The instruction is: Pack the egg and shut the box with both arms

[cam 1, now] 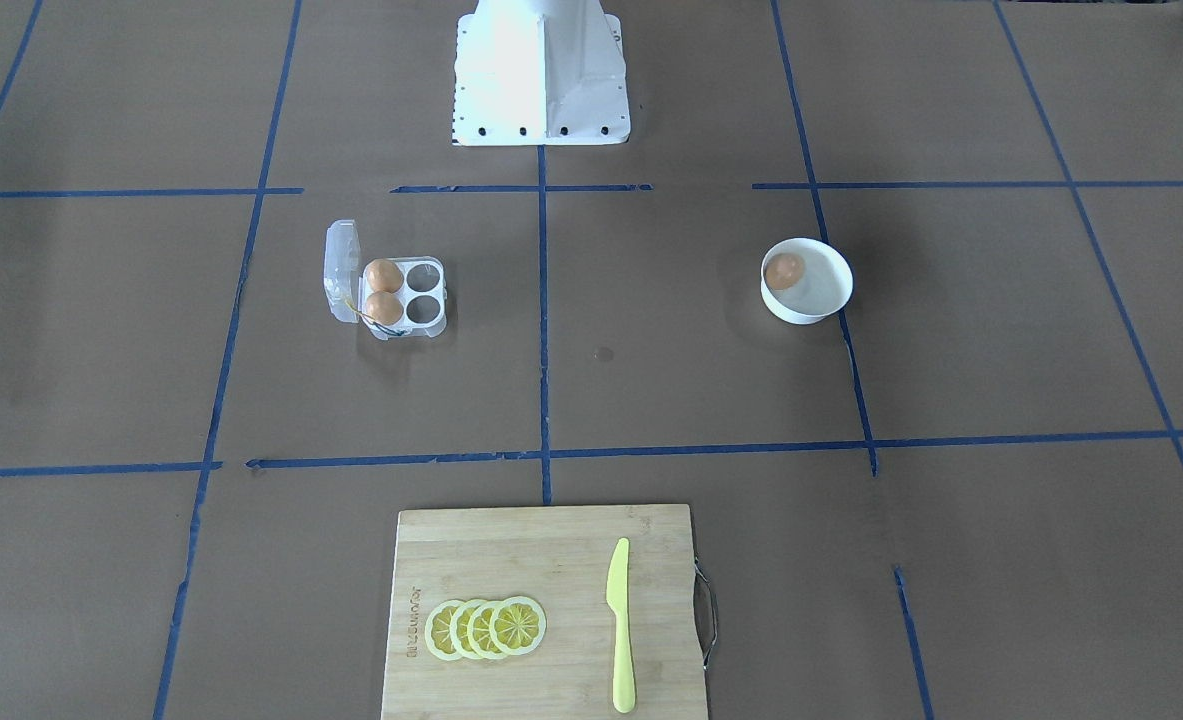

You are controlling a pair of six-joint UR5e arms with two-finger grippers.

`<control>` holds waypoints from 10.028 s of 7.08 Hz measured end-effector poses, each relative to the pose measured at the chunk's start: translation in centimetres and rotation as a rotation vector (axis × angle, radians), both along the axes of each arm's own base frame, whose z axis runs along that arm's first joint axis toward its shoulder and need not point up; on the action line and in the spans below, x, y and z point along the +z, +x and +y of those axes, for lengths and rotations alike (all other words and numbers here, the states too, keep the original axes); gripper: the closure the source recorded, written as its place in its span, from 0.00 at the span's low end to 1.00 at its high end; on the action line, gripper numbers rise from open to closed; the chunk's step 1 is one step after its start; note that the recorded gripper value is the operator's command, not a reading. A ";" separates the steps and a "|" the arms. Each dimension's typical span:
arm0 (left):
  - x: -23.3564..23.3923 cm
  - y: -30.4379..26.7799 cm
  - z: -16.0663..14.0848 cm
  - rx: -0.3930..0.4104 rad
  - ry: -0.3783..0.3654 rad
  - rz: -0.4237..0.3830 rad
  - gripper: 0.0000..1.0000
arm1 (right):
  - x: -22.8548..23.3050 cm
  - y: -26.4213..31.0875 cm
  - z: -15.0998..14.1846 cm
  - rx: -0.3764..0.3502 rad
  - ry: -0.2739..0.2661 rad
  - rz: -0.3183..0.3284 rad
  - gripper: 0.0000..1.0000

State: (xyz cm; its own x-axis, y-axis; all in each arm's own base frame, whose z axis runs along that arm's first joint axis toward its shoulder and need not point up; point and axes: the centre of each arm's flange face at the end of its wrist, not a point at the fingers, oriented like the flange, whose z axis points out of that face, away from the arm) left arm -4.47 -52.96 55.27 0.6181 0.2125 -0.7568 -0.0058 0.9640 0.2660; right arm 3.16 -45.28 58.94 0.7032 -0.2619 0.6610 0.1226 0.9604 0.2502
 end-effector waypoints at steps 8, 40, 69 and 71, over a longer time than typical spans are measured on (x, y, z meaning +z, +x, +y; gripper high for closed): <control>-3.6 0.2 1.2 -0.071 0.528 0.046 0.00 | -0.1 0.0 -0.2 -0.001 0.002 -0.005 0.00; -12.2 44.6 16.0 0.179 0.241 0.010 0.26 | -0.4 -0.1 -0.7 0.000 0.006 -0.004 0.00; -34.8 61.1 16.7 -0.028 1.035 0.450 1.00 | -0.3 -0.1 -0.7 0.001 0.005 -0.003 0.00; -37.0 66.1 17.5 -0.008 1.099 0.468 1.00 | -0.3 -0.1 -0.7 0.002 0.005 -0.002 0.00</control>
